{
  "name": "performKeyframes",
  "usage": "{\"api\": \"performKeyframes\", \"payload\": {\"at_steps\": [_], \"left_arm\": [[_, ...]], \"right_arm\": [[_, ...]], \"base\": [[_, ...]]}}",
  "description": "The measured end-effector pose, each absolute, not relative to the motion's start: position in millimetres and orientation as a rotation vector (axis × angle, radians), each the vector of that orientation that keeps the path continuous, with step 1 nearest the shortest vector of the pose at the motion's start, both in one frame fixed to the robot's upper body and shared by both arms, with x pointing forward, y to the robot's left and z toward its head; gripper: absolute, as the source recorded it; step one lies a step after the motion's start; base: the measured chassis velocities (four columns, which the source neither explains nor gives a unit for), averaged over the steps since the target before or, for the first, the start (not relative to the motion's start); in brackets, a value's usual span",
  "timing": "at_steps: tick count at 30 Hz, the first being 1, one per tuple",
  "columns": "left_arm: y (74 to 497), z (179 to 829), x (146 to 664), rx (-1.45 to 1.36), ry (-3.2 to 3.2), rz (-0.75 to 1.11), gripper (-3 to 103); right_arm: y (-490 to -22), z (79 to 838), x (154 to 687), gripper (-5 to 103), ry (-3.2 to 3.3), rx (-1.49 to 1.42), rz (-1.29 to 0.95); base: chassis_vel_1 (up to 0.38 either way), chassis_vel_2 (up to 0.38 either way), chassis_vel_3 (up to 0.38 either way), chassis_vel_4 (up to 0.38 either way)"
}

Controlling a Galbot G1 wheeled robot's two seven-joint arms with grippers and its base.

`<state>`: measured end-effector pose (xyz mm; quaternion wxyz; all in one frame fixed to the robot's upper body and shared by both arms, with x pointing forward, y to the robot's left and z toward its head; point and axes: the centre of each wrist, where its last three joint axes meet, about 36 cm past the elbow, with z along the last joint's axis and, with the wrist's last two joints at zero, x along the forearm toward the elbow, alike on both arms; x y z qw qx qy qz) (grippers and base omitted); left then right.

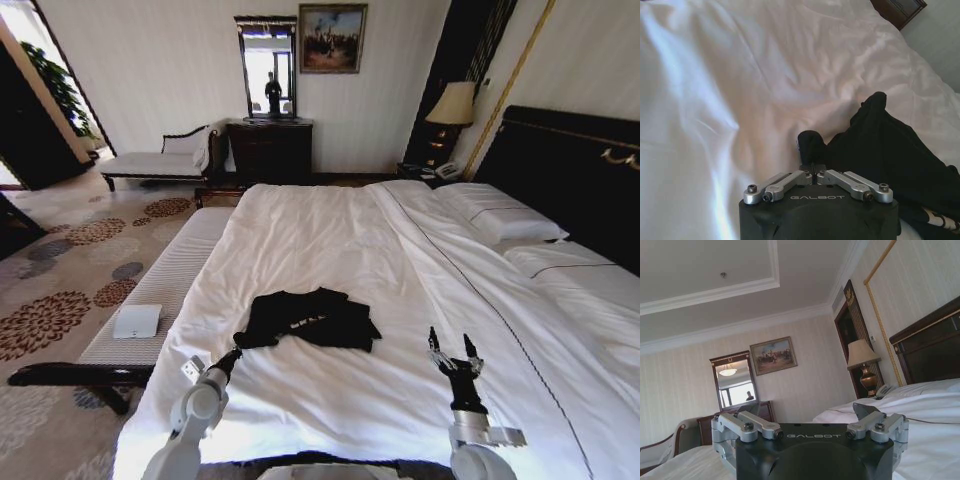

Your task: Fold the clothes on the bed.

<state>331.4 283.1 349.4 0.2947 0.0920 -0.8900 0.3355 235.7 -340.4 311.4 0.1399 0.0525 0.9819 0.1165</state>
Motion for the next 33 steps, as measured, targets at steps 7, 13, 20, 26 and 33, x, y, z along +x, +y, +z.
{"api": "performKeyframes", "payload": {"at_steps": [7, 13, 20, 26, 33], "left_arm": [[291, 347, 316, 0.275, -2.358, 0.843, 0], [285, 355, 310, 0.24, -2.424, 0.746, 0], [274, 398, 308, 0.05, -2.633, 0.672, 19], [283, 423, 341, 0.048, -2.638, 0.763, 40], [292, 426, 434, 0.12, -2.465, 0.788, 62]], "right_arm": [[-341, 308, 240, 100, 2.832, 0.154, 0.343], [-343, 308, 243, 100, 2.822, 0.156, 0.348], [-350, 309, 246, 100, 2.807, 0.166, 0.354], [-354, 310, 250, 100, 2.798, 0.168, 0.353], [-353, 309, 252, 100, 2.797, 0.164, 0.359]], "base": [[0.0, 0.0, 0.0, 0.0], [0.0, 0.0, 0.0, 0.0], [0.0, 0.0, 0.0, 0.0], [0.0, 0.0, 0.0, 0.0], [0.0, 0.0, 0.0, 0.0]]}}
